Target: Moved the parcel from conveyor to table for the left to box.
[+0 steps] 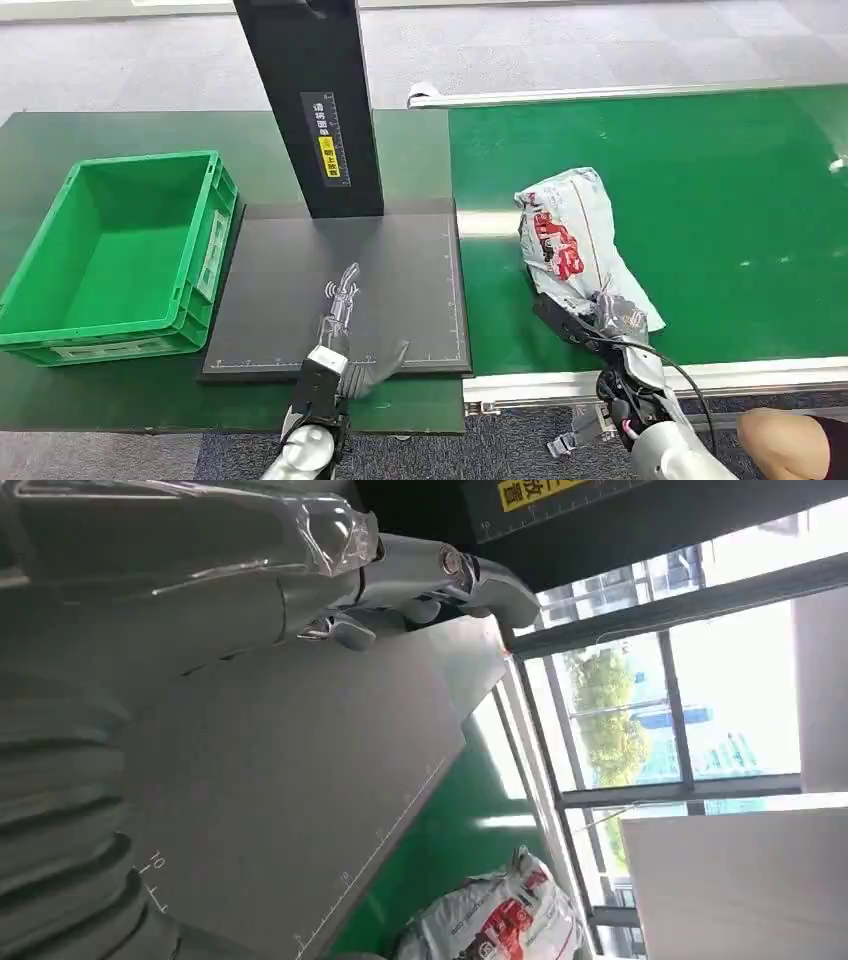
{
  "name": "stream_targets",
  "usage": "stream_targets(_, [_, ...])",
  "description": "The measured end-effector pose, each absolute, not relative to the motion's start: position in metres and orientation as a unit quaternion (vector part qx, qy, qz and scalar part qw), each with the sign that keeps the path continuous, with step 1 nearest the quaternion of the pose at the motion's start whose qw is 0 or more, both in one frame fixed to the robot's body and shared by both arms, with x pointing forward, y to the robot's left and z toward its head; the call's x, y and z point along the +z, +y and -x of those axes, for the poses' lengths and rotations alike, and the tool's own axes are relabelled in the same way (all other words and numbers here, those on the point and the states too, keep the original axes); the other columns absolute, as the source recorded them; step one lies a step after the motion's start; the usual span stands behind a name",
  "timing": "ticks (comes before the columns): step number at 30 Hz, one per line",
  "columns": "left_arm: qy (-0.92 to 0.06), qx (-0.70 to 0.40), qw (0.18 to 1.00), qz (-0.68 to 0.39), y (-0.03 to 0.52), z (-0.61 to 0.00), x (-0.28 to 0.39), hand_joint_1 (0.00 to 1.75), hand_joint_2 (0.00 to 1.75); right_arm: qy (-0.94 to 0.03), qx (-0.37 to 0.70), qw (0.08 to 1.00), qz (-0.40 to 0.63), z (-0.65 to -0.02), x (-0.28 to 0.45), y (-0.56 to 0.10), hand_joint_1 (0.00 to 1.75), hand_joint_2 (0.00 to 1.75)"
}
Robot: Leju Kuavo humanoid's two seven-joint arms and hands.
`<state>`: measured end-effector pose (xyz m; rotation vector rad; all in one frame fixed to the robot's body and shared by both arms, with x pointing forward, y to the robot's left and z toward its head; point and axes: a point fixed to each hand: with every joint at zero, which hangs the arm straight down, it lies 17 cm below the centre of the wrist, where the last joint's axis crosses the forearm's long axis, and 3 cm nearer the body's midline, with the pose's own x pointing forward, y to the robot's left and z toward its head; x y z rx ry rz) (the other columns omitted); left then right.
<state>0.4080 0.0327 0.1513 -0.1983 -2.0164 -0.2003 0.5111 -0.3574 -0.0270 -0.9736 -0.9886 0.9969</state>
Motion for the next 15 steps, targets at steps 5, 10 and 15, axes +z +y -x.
stream_targets(5, [-0.843,-0.077,0.527,0.08,0.035,-0.41,0.151,0.0,1.75,-0.458,0.433,0.648,0.428,-0.513,-0.022,-0.352,1.75,1.75])
stream_targets(10, [-0.85,-0.068,0.521,0.031,0.053,-0.416,0.153,0.0,1.75,-0.565,0.366,0.612,0.414,-0.521,0.014,-0.334,1.75,1.75])
stream_targets(15, [-0.859,-0.062,0.508,-0.004,0.08,-0.425,0.165,0.0,1.75,-0.615,0.306,0.603,0.405,-0.524,0.053,-0.327,1.75,1.75])
